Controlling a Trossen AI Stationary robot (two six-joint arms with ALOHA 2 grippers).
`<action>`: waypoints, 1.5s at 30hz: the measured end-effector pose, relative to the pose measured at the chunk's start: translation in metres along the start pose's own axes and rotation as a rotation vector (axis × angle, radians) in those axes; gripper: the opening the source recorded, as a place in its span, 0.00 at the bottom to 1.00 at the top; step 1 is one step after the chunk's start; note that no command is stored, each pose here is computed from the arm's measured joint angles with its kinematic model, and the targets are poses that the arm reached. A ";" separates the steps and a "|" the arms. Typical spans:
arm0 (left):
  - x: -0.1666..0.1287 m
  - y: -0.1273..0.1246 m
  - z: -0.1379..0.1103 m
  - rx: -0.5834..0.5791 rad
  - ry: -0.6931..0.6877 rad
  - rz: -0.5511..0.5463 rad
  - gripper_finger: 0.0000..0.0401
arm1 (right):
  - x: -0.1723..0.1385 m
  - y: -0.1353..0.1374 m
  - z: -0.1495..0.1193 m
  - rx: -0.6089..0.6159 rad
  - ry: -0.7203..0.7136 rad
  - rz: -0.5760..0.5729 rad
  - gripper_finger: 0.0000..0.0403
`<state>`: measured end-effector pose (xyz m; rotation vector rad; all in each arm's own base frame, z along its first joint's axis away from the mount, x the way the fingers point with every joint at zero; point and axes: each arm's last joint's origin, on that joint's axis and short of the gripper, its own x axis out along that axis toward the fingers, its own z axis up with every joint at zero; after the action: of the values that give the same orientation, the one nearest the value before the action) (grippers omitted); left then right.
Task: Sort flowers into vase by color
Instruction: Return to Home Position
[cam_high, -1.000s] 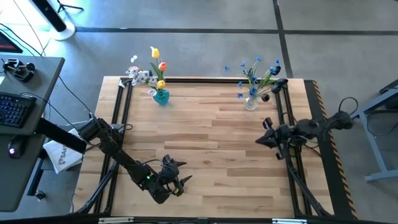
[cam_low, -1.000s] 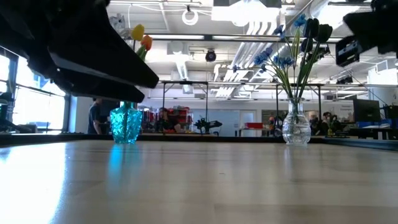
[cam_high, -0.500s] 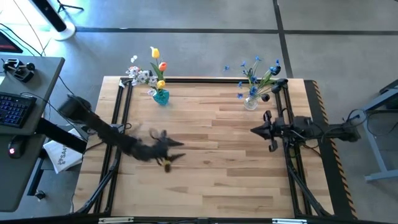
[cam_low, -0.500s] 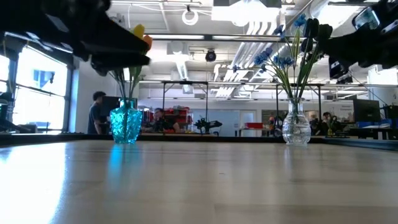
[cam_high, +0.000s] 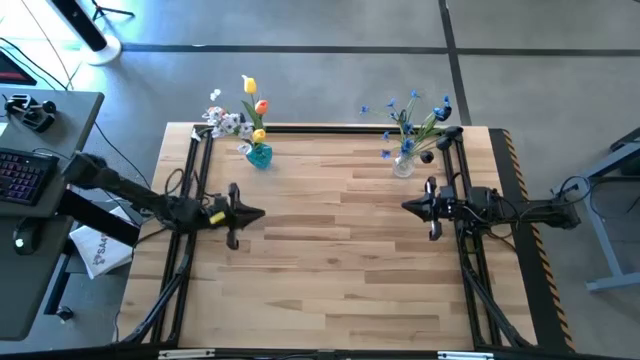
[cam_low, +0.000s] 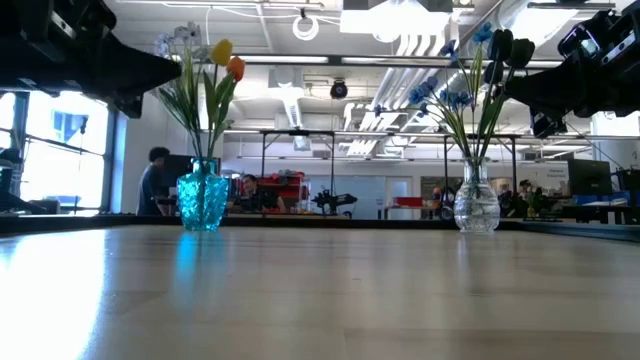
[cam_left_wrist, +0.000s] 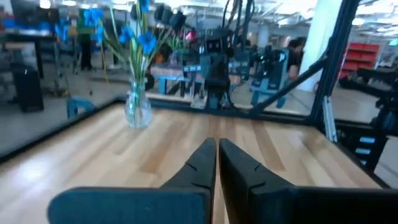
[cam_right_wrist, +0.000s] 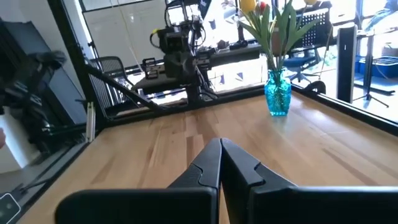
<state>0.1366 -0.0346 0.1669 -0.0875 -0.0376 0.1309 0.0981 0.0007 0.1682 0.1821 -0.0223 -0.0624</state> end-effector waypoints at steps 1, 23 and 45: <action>-0.001 0.003 0.003 0.008 -0.010 -0.007 0.02 | 0.000 0.000 0.000 0.001 0.001 0.000 0.00; -0.033 0.042 0.006 0.150 0.022 -0.152 0.00 | 0.000 0.000 0.000 -0.006 0.001 -0.001 0.00; -0.028 0.051 0.001 0.126 0.095 0.078 0.00 | 0.000 0.000 0.000 -0.006 0.002 -0.001 0.00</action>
<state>0.1025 0.0126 0.1620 0.0312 0.0686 0.2061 0.0981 0.0007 0.1684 0.1762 -0.0203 -0.0629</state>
